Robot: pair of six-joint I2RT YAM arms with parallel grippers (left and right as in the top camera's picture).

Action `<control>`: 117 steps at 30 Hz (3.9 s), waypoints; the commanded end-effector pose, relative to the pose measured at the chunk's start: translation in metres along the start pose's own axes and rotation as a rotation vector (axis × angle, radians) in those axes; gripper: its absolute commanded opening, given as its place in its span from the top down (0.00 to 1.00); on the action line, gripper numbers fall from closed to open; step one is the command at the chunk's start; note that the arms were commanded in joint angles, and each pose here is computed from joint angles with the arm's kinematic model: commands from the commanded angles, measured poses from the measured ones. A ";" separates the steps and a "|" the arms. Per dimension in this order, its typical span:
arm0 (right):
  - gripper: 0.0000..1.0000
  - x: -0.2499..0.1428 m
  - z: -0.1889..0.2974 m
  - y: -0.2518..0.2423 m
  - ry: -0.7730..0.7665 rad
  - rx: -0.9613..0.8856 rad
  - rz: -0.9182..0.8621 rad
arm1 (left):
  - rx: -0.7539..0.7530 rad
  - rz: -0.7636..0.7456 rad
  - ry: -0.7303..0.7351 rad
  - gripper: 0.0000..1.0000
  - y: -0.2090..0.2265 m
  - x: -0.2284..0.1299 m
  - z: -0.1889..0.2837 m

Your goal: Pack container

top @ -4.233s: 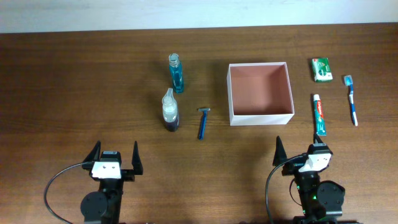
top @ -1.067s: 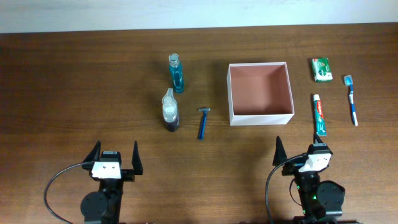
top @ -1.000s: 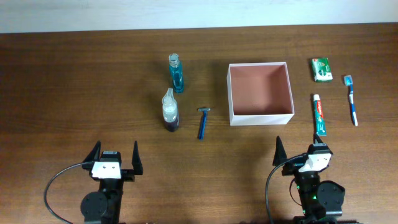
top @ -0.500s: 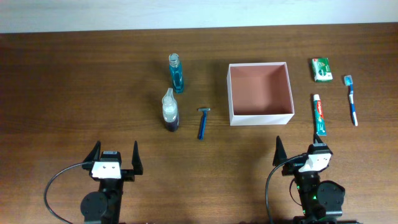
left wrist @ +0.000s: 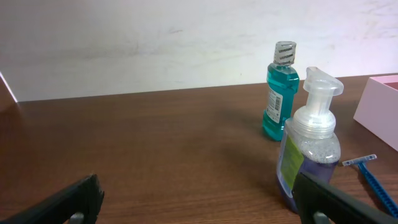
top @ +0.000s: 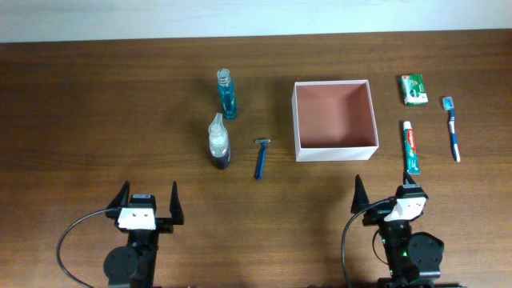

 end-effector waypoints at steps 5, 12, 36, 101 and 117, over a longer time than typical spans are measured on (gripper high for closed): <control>0.01 -0.001 0.000 0.000 0.000 -0.002 -0.003 | 0.012 0.014 0.003 0.01 0.001 -0.001 0.000; 0.01 -0.001 0.000 0.000 0.000 -0.002 -0.003 | 0.012 0.014 0.003 0.01 0.001 -0.001 0.000; 0.01 -0.001 0.000 0.000 0.000 -0.002 -0.003 | 0.012 0.014 0.003 0.01 0.001 -0.001 0.000; 0.01 -0.001 0.000 0.000 0.000 -0.002 -0.003 | -0.807 -0.147 -0.149 0.01 -0.044 0.348 -0.106; 0.01 -0.001 0.000 0.000 0.000 -0.002 -0.003 | -0.679 0.078 0.362 0.01 -0.085 0.308 -0.204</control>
Point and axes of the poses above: each gripper's point midway between its finger pads, its own z axis back along the fingers, its own y axis along the line the jaws close on, x = y × z, the point moved 10 cm from there along z, back along the fingers, and after that the axes turned 3 degrees about z, right-handed, at the moved point
